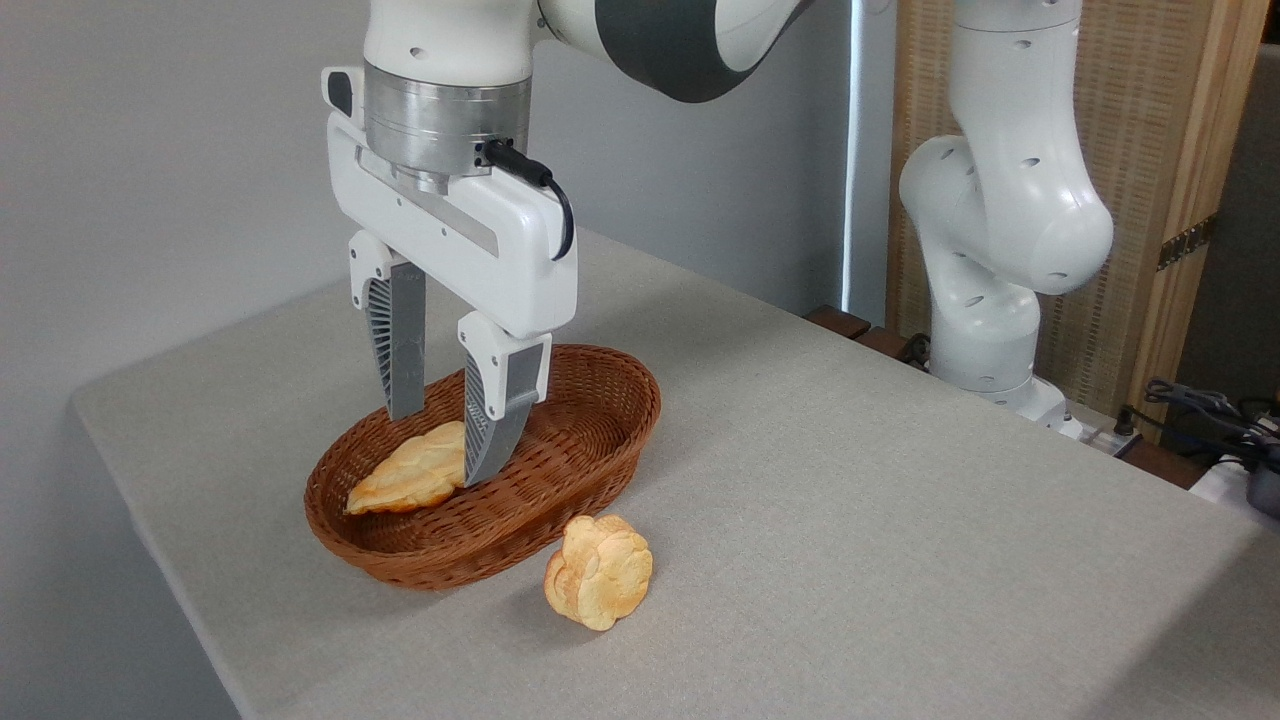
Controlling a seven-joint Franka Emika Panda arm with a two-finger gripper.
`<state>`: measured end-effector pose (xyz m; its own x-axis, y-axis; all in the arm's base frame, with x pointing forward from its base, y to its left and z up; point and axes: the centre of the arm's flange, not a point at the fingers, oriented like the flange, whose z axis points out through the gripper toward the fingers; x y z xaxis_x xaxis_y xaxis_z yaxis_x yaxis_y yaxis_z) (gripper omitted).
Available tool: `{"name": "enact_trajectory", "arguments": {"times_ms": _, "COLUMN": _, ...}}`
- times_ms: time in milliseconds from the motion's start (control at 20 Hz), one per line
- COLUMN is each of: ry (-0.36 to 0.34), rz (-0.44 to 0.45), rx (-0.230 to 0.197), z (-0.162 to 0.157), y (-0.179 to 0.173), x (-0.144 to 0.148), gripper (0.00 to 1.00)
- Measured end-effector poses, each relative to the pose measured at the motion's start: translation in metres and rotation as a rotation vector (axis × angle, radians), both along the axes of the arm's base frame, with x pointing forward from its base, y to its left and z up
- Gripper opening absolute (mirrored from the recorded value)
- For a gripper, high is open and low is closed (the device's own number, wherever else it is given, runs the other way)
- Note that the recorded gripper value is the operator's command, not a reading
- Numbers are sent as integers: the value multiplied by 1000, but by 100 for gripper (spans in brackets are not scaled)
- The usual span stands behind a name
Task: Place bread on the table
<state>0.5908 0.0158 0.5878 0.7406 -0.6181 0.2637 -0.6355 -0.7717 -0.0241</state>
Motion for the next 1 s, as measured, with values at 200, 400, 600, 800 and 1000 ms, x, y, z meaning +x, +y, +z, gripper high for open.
{"name": "enact_trajectory", "arguments": {"times_ms": 200, "ry": -3, "rz": 18, "rx": -3, "z": 1, "y": 10, "x": -1, "gripper": 100}}
{"name": "enact_trajectory", "arguments": {"times_ms": 400, "ry": -3, "rz": 23, "rx": -4, "z": 2, "y": 13, "x": -1, "gripper": 100}}
{"name": "enact_trajectory", "arguments": {"times_ms": 600, "ry": -3, "rz": 28, "rx": -5, "z": 2, "y": 16, "x": -1, "gripper": 100}}
{"name": "enact_trajectory", "arguments": {"times_ms": 800, "ry": -3, "rz": 34, "rx": -13, "z": 1, "y": 19, "x": -1, "gripper": 100}}
{"name": "enact_trajectory", "arguments": {"times_ms": 1000, "ry": -3, "rz": 29, "rx": -18, "z": 1, "y": 16, "x": -1, "gripper": 100}}
